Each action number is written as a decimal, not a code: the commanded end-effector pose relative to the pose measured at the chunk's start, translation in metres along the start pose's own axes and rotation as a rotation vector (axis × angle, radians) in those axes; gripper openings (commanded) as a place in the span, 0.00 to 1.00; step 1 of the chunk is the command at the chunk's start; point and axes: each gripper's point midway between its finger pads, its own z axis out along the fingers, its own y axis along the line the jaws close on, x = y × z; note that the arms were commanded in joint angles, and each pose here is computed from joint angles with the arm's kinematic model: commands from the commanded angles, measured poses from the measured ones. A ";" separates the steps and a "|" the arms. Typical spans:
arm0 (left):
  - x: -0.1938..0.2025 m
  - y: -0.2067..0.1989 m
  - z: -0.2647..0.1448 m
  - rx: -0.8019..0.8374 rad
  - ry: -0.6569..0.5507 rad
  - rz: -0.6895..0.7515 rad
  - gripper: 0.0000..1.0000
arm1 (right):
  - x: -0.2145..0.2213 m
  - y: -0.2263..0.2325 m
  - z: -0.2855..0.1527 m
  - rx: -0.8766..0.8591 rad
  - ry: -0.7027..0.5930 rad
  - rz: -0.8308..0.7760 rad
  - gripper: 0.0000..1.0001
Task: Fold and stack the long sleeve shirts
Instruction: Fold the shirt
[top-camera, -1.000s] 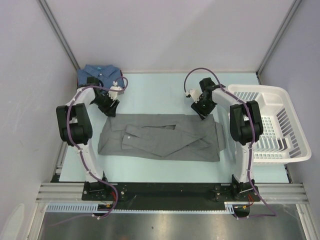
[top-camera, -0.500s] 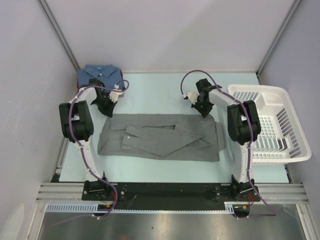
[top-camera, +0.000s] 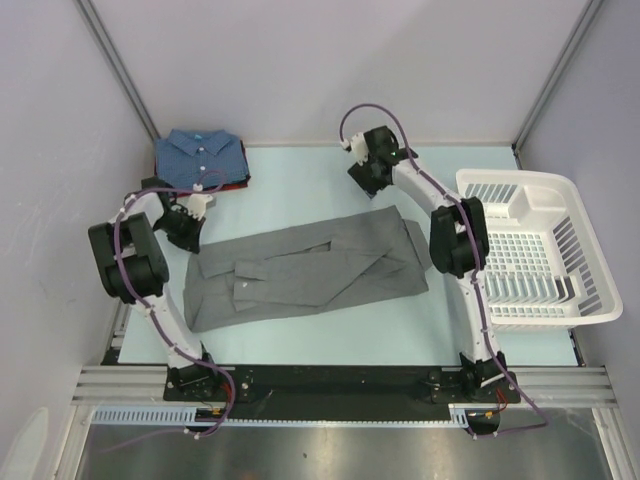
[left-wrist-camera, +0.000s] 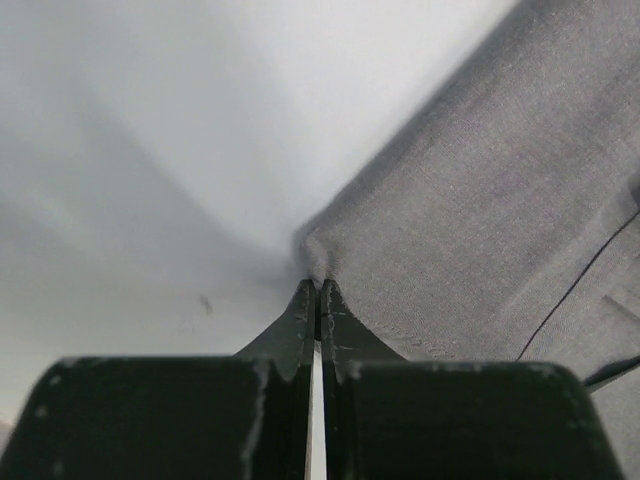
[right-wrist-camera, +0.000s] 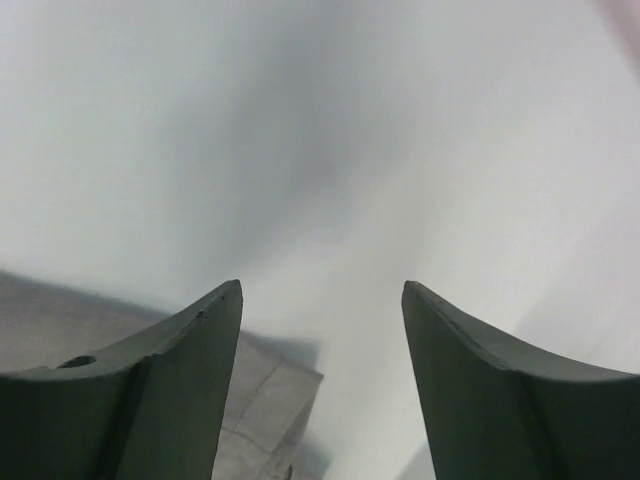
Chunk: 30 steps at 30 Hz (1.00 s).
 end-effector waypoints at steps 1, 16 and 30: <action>0.055 -0.012 -0.008 -0.030 0.094 -0.129 0.02 | -0.092 -0.019 -0.088 -0.055 -0.279 0.196 0.72; -0.013 -0.025 -0.053 0.007 -0.149 0.115 0.51 | 0.078 0.101 -0.170 -0.414 0.026 0.363 0.61; -0.068 -0.074 -0.034 0.094 -0.166 0.303 0.54 | 0.173 0.101 -0.141 -0.232 0.217 0.246 0.55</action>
